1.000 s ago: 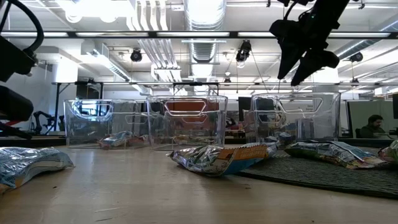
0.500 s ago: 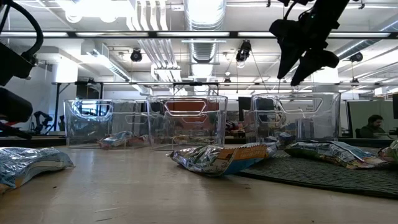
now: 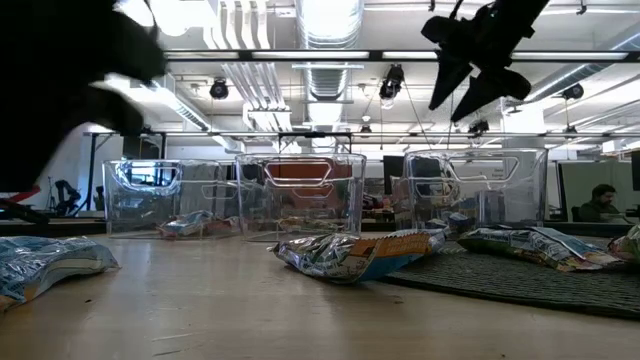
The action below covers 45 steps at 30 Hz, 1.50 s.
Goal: Pick and place Granola Bars by type
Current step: Put the blue snack bar into the right transparent bin
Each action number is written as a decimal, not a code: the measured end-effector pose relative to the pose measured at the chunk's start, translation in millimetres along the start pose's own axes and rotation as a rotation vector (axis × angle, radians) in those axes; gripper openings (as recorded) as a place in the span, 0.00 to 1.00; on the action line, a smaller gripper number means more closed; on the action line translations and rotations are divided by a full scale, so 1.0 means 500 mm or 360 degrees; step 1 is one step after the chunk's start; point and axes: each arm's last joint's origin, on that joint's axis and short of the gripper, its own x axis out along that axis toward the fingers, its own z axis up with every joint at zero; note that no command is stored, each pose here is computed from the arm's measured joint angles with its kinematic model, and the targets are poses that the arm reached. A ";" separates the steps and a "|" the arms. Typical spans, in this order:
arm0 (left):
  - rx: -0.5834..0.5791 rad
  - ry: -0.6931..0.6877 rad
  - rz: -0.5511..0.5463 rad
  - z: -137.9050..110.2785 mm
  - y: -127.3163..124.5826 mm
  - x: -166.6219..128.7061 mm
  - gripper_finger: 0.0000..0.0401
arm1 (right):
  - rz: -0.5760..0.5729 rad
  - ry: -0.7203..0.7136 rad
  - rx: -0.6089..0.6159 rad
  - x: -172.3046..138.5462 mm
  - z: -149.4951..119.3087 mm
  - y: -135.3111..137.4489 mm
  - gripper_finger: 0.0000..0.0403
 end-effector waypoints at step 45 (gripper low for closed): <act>-0.0760 0.0367 -0.0113 -0.059 -0.035 0.022 0.38 | -0.0063 0.0031 -0.0088 -0.012 -0.002 0.001 0.56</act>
